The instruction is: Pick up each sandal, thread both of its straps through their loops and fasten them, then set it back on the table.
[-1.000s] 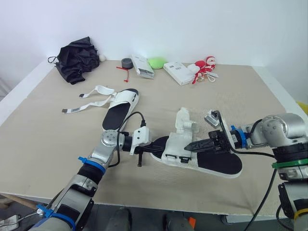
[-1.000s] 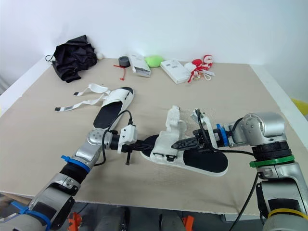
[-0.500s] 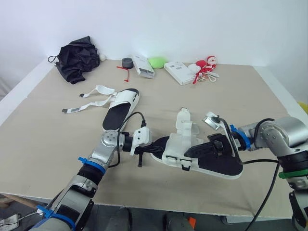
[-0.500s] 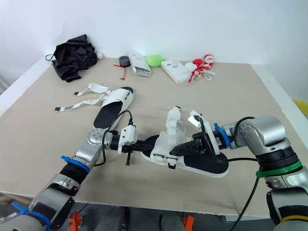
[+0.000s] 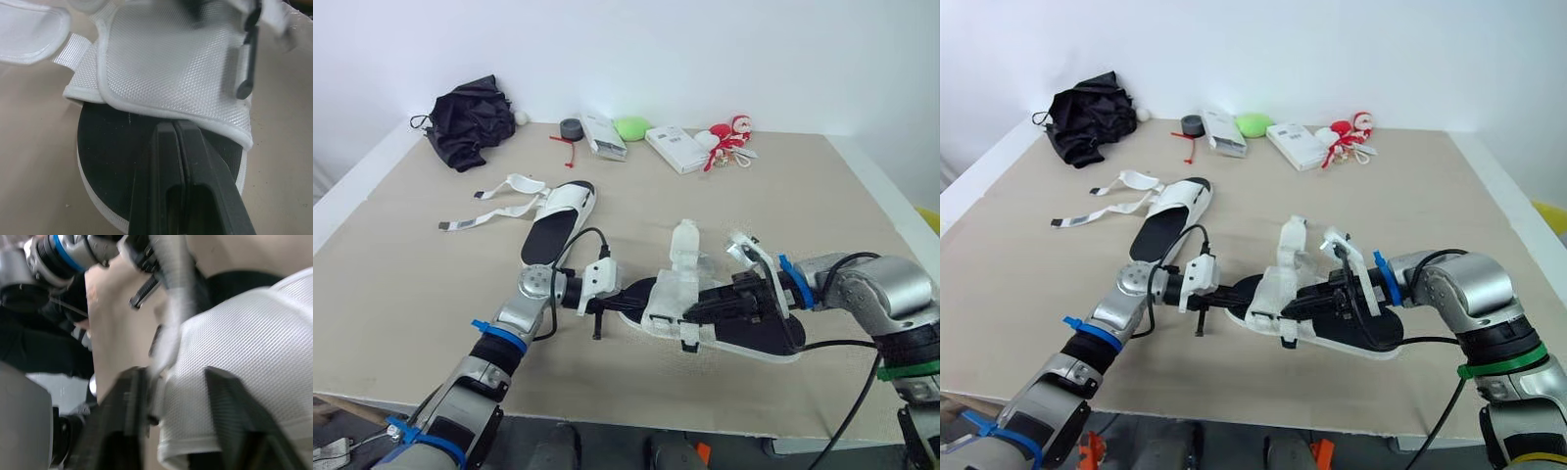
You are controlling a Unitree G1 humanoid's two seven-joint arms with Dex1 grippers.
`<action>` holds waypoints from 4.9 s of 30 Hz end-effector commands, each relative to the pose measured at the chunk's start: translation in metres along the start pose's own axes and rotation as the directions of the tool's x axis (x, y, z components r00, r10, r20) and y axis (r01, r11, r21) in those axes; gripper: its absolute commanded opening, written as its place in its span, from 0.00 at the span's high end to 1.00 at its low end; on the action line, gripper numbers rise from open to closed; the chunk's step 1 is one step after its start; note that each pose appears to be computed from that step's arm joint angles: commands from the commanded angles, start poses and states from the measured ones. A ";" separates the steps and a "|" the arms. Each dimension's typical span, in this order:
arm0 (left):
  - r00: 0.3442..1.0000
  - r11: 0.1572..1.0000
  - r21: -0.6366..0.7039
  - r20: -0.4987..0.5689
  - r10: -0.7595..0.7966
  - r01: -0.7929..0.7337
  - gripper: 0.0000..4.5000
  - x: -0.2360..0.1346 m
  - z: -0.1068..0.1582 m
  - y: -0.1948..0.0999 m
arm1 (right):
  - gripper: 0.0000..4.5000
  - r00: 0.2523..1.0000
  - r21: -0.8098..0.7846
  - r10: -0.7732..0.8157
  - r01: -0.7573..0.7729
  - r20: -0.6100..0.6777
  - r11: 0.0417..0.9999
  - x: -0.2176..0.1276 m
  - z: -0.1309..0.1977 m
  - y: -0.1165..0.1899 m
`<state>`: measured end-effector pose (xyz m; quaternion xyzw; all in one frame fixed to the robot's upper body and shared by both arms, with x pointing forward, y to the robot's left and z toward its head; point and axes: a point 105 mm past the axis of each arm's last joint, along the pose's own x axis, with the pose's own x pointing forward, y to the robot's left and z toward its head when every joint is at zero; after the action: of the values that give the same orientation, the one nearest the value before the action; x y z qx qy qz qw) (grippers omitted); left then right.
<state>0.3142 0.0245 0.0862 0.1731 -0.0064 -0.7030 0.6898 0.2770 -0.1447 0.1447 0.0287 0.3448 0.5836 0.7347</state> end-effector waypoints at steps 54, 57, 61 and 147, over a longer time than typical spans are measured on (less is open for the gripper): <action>0.976 0.992 -0.037 -0.178 -0.129 0.124 1.00 0.010 -0.040 -0.013 | 0.99 0.939 -0.149 0.028 0.025 0.344 0.989 -0.006 0.026 0.088; 0.976 0.991 -0.040 -0.176 -0.130 0.125 1.00 0.011 -0.040 -0.014 | 0.99 0.880 -0.062 -0.087 0.131 0.467 0.990 -0.018 0.053 0.059; 0.976 0.991 -0.041 -0.176 -0.131 0.125 1.00 0.011 -0.040 -0.014 | 0.99 0.840 0.091 -0.255 0.242 0.479 0.966 -0.021 0.059 0.020; 0.989 0.995 0.039 -0.123 -0.081 0.087 1.00 -0.001 -0.005 0.007 | 0.11 0.896 0.308 -0.350 0.263 0.272 0.914 -0.029 0.072 -0.097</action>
<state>0.3209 0.0183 0.0955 0.2137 -0.0146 -0.7247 0.6550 0.3848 -0.1859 0.1531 0.1689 0.3294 0.3657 0.8540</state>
